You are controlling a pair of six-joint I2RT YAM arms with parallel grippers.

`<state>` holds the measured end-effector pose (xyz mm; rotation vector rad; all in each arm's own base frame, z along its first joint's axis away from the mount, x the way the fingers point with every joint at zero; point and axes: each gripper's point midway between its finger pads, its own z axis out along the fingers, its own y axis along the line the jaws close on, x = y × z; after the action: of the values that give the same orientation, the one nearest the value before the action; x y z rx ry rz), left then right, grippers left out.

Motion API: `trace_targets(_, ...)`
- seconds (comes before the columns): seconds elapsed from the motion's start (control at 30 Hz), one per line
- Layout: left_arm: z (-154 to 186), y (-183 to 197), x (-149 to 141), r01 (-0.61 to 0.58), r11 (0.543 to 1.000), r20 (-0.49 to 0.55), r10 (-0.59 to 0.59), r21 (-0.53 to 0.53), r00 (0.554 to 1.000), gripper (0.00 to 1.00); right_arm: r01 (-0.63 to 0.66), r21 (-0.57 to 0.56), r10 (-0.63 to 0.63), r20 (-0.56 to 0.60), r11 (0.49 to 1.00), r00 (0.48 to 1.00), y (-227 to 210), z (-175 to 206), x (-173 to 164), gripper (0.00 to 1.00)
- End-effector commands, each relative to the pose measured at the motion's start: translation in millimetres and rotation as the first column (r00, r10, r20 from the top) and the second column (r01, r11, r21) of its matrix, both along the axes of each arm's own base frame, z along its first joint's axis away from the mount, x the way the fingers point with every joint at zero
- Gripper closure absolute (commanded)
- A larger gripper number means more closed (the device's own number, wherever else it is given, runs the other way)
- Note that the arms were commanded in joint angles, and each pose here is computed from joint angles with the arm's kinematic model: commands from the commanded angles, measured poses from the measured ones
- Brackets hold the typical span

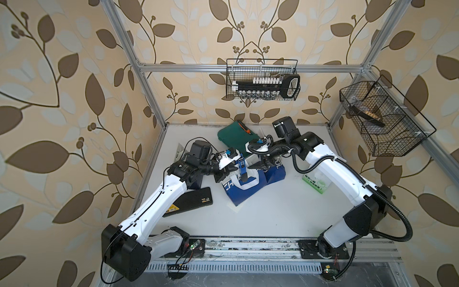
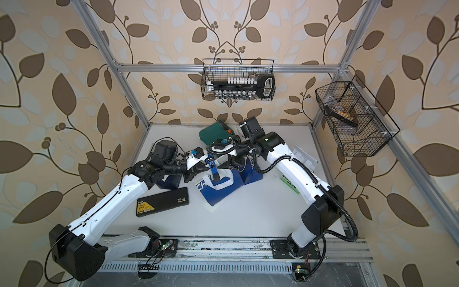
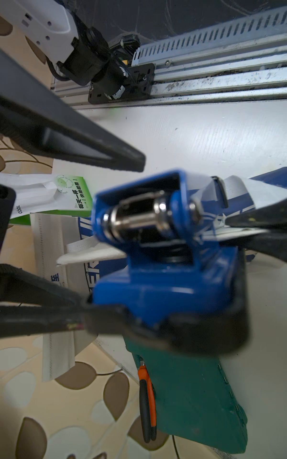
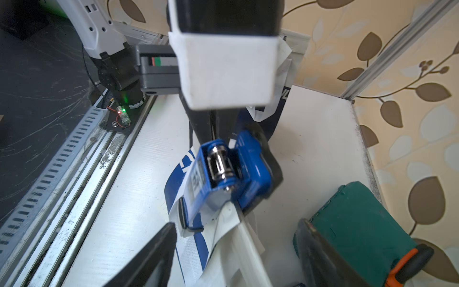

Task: Staple the receipts to the bags
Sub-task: Staple the receipt to the takeout bag.

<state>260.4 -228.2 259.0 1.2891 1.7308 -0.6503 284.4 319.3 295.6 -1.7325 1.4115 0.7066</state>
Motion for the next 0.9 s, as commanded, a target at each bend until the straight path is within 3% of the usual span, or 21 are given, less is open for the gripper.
trace_targets(0.0,41.6,-12.3,-1.1,0.081,0.995,0.133,-0.072,-0.057,0.989,1.00,-0.103,0.008,0.103,-0.009,0.995,0.995,10.0,-0.2,-16.9,0.24)
trace_targets(0.2,50.1,-16.0,-0.3,0.101,0.994,0.174,-0.093,-0.039,0.980,1.00,-0.147,0.019,0.148,-0.070,0.989,0.986,23.8,-17.7,-32.0,0.28)
trace_targets(0.37,76.1,-20.9,-1.7,0.111,0.990,0.233,-0.087,-0.091,0.969,1.00,-0.108,0.000,0.107,-0.133,0.994,0.985,31.6,-45.3,-26.8,0.32)
trace_targets(0.57,88.5,-23.0,-4.4,0.119,0.988,0.269,-0.088,-0.099,0.959,1.00,-0.054,-0.027,0.050,-0.137,0.998,0.989,32.5,-62.7,-13.3,0.57)
trace_targets(0.67,91.9,-23.2,-4.0,0.113,0.988,0.284,-0.080,-0.104,0.955,1.00,-0.051,-0.006,0.050,-0.143,0.999,0.988,34.1,-61.9,-11.2,0.95)
trace_targets(0.7,91.4,-23.4,-4.0,0.112,0.988,0.283,-0.079,-0.104,0.956,1.00,-0.054,0.002,0.054,-0.144,0.999,0.988,33.9,-60.6,-11.2,1.00)
trace_targets(0.87,89.4,-23.1,-2.8,0.100,0.989,0.273,-0.068,-0.106,0.960,1.00,-0.028,0.074,0.040,-0.171,0.997,0.984,35.5,-42.0,-6.2,1.00)
